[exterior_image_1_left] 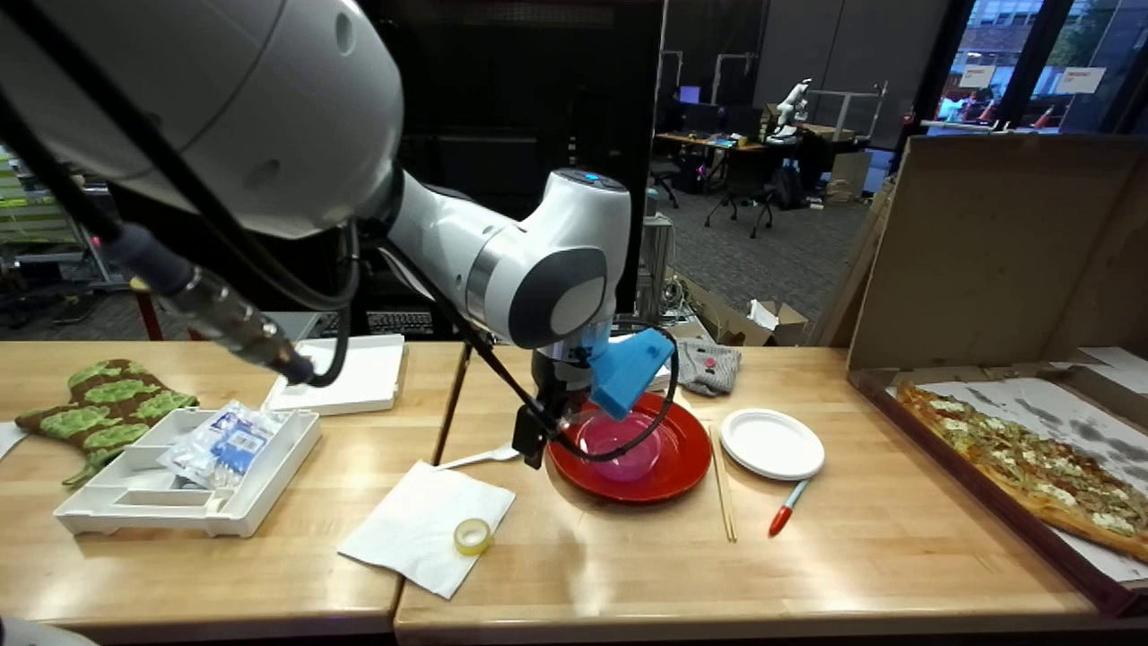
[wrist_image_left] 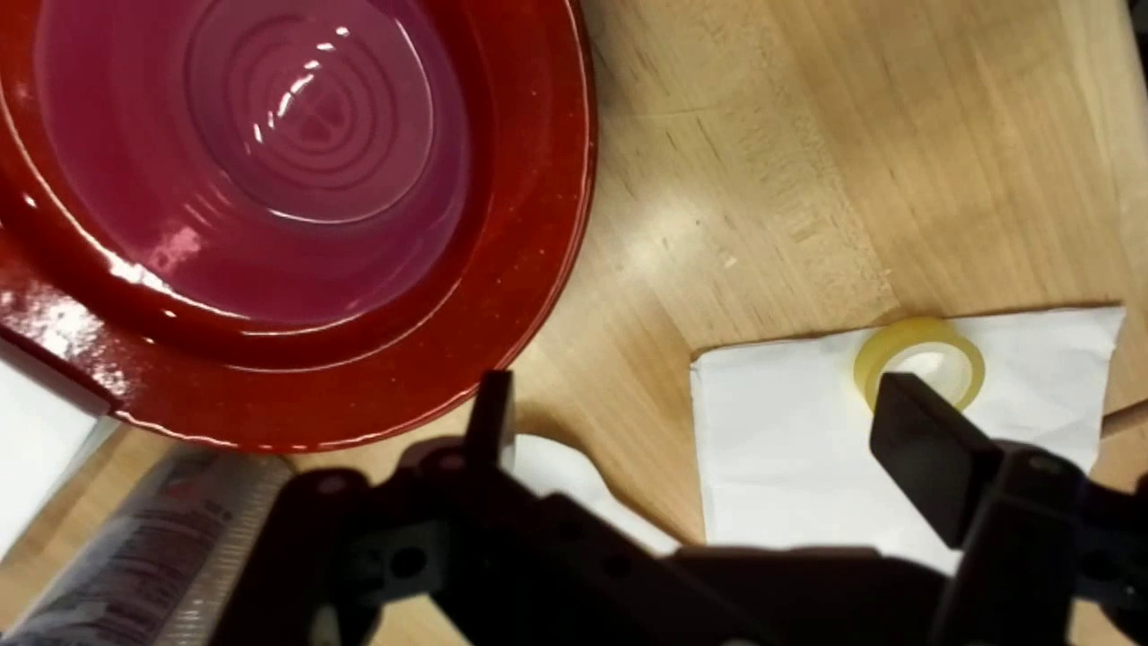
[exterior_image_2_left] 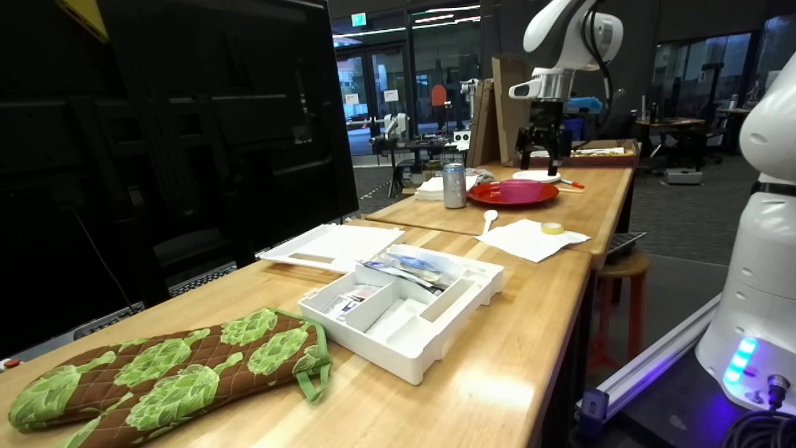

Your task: Remove the white spoon and tape from the purple bowl.

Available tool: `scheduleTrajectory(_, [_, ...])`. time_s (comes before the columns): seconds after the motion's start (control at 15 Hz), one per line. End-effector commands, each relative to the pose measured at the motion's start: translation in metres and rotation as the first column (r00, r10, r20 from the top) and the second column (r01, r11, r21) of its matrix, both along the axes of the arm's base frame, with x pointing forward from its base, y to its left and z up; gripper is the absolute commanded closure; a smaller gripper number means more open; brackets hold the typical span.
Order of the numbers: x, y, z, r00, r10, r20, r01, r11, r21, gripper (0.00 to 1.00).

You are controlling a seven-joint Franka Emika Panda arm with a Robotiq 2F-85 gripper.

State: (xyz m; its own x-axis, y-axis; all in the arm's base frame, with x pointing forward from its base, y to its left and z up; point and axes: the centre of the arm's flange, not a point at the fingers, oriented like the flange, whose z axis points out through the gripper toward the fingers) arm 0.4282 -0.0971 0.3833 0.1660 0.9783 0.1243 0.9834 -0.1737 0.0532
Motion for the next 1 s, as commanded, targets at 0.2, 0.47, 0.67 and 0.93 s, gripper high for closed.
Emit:
scheduleTrajectory(0.2, [0.042,-0.033,0.004,0.975,-0.221,-0.006,0.219,0.963,0.16,0.0])
scheduleTrajectory(0.47, [0.061,-0.046,0.006,0.948,-0.319,-0.005,0.312,0.925,0.218,0.0])
scheduleTrajectory(0.67, [0.073,-0.057,0.008,0.927,-0.376,-0.011,0.366,0.896,0.249,0.0])
scheduleTrajectory(0.93, [0.079,-0.064,0.007,0.925,-0.378,-0.035,0.374,0.893,0.249,0.0])
